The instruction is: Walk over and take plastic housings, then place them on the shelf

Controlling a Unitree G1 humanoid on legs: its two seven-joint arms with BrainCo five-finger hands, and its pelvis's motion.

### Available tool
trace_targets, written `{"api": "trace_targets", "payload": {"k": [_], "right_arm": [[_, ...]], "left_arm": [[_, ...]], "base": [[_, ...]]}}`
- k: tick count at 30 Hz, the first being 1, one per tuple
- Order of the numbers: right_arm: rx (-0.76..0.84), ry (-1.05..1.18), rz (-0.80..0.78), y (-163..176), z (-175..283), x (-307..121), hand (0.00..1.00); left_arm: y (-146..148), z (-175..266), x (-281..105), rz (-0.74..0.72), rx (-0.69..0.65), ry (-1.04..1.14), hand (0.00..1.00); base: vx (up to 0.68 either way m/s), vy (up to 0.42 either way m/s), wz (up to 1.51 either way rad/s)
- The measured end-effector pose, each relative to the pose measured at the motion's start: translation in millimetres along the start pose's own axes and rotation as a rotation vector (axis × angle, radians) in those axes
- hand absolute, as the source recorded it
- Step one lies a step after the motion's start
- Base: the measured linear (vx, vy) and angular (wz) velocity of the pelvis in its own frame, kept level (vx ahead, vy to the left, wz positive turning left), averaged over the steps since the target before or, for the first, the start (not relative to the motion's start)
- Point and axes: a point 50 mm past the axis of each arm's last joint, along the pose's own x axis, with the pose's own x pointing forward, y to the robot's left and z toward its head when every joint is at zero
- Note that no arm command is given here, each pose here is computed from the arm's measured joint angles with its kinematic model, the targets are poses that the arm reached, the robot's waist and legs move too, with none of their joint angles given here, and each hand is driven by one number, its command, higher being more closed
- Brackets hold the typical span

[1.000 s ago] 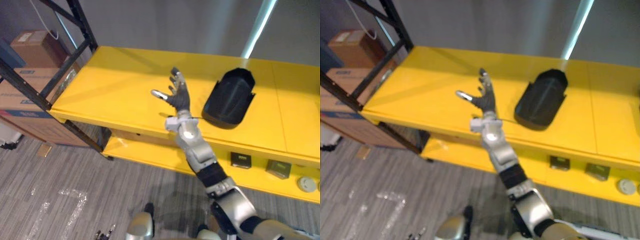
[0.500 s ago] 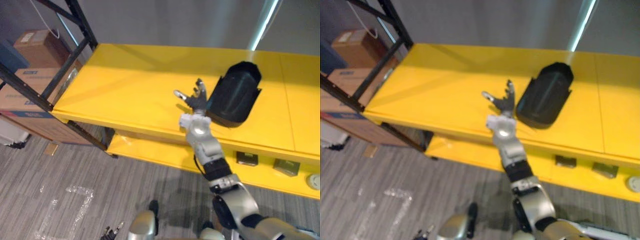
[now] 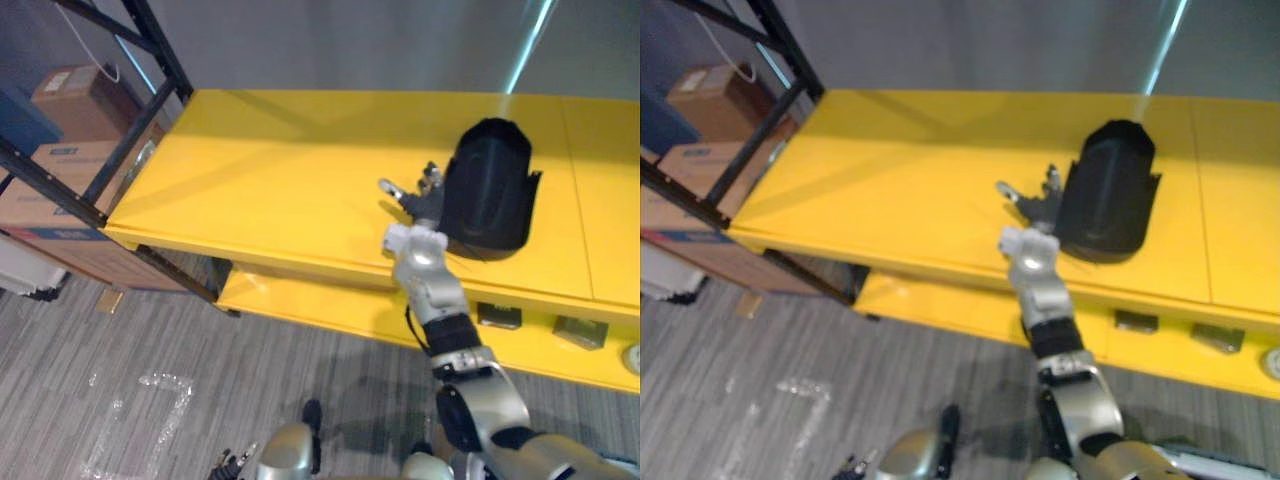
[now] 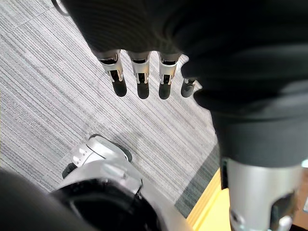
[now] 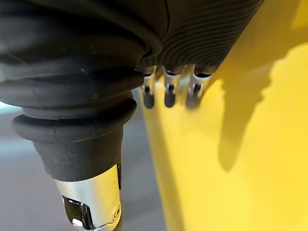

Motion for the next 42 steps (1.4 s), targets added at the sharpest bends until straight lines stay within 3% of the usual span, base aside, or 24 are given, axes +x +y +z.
{"api": "trace_targets", "payload": {"k": [11, 23, 24, 29, 31, 37, 42], "right_arm": [[-0.025, 0.012, 0.012, -22, -5, 9, 0.00], [0.011, -0.087, 0.349, -11, 7, 0, 0.00], [0.030, -0.153, 0.364, -12, 19, -6, 1.00], [0.089, -0.432, 0.350, -38, 66, -32, 1.00], [0.083, -0.488, 0.273, -69, 69, -46, 1.00], [-0.028, -0.286, 0.127, -141, 12, -98, 1.00], [-0.031, -0.112, 0.180, -157, -26, -135, 1.00]], "left_arm": [[0, 0, 0, -0.007, 0.008, 0.002, 0.00], [1, 0, 0, -0.005, 0.020, 0.007, 0.00], [2, 0, 0, -0.002, 0.021, 0.013, 0.00], [21, 7, 0, 0.050, 0.011, 0.004, 0.00], [31, 6, -2, 0.078, -0.012, -0.002, 0.00], [42, -9, -9, 0.117, -0.019, 0.013, 0.00], [42, -7, -10, 0.116, -0.031, -0.036, 0.00]], "base": [[-0.03, -0.007, -0.03], [0.00, 0.000, 0.00], [-0.03, -0.001, -0.04], [0.02, 0.009, -0.12], [0.05, 0.030, -0.20], [0.05, 0.030, -0.30], [0.01, -0.011, -0.26]]}}
